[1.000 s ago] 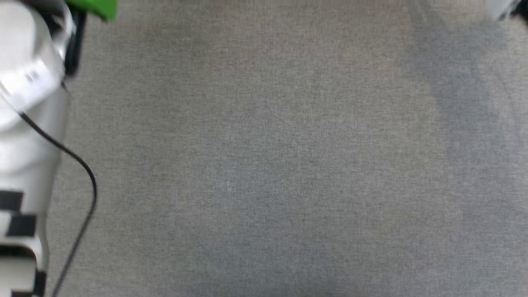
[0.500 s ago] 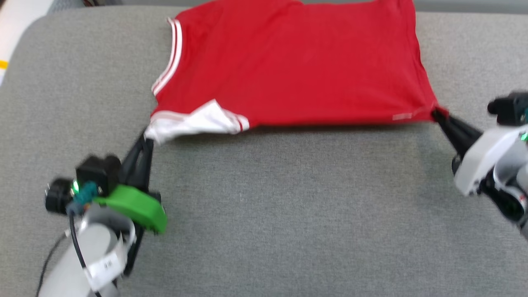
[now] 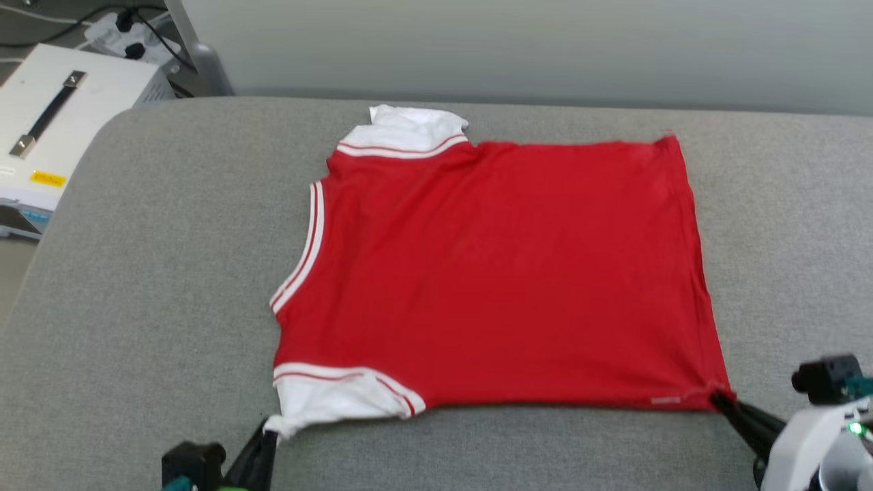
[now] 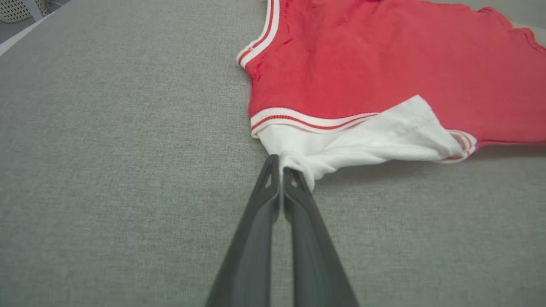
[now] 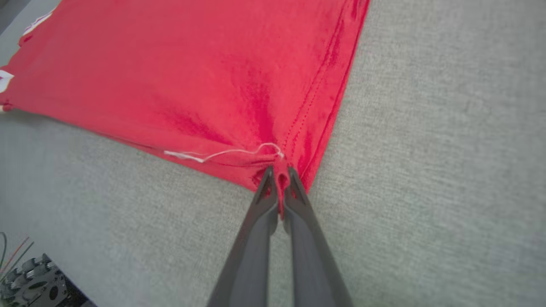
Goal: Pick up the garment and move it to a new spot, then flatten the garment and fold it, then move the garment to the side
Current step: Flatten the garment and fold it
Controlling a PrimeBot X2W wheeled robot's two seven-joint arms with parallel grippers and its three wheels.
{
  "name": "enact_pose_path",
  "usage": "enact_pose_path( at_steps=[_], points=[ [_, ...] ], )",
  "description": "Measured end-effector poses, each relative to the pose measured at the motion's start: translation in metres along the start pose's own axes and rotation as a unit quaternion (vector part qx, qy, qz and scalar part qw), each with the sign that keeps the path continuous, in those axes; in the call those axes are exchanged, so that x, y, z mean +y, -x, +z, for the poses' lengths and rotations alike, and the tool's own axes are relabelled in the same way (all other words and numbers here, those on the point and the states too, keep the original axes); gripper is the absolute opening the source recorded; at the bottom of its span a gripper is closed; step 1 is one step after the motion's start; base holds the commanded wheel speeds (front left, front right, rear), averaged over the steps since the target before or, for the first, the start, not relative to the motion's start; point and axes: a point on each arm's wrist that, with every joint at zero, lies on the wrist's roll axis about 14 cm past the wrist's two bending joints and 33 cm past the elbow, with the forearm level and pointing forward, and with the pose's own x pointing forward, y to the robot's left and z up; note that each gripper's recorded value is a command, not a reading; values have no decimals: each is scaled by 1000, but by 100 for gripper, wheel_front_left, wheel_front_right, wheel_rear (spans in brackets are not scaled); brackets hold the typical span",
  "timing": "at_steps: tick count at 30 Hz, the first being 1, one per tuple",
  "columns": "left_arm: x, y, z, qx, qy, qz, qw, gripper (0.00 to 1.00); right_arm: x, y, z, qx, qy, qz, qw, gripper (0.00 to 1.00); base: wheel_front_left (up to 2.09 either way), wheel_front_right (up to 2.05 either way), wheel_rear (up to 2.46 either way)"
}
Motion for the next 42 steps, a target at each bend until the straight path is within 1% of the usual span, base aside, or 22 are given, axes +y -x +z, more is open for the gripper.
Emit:
enact_pose_path(
  at_steps=[6,11,14,17,21,25,29,31,33,34,37,40,42],
  points=[
    [-5,29,-21,33,18,3,999,0,5,31,-30,16,-27,-6,999,0,0,0,0],
    [-6,39,-28,50,28,2,998,0,13,47,-46,33,-47,-2,998,0,0,0,0],
    [-8,38,-24,44,27,-4,999,0,10,49,-40,23,-56,-8,998,0,0,0,0],
    [-10,31,-17,34,0,-16,999,0,5,45,-25,4,-62,-14,998,0,0,0,0],
    [-12,1,18,-6,-39,-45,998,0,0,37,-4,-11,-50,-17,999,0,0,0,0],
    [-13,-34,56,-41,-83,-69,993,0,0,22,27,-33,-43,-11,998,0,0,0,0],
    [-16,-66,77,-48,-109,-87,989,0,-10,9,52,-40,-28,-17,999,0,0,0,0],
    [-16,-80,82,-48,-112,-89,988,0,-15,2,60,-39,-24,-21,999,0,0,0,0],
    [-15,-96,83,-42,-115,-91,988,0,-19,-7,66,-35,-18,-23,999,0,0,0,0],
    [-10,-109,75,-26,-115,-87,989,0,-20,-18,68,-27,-22,-22,999,0,0,0,0],
    [0,-127,57,1,-112,-78,991,0,-23,-34,68,-13,-25,-24,999,0,0,0,0],
    [7,-138,28,40,-109,-74,990,0,-28,-50,57,11,-31,-29,999,0,0,0,0],
    [9,-141,7,67,-103,-74,990,0,-32,-57,44,33,-38,-34,998,0,0,0,0]
  ],
)
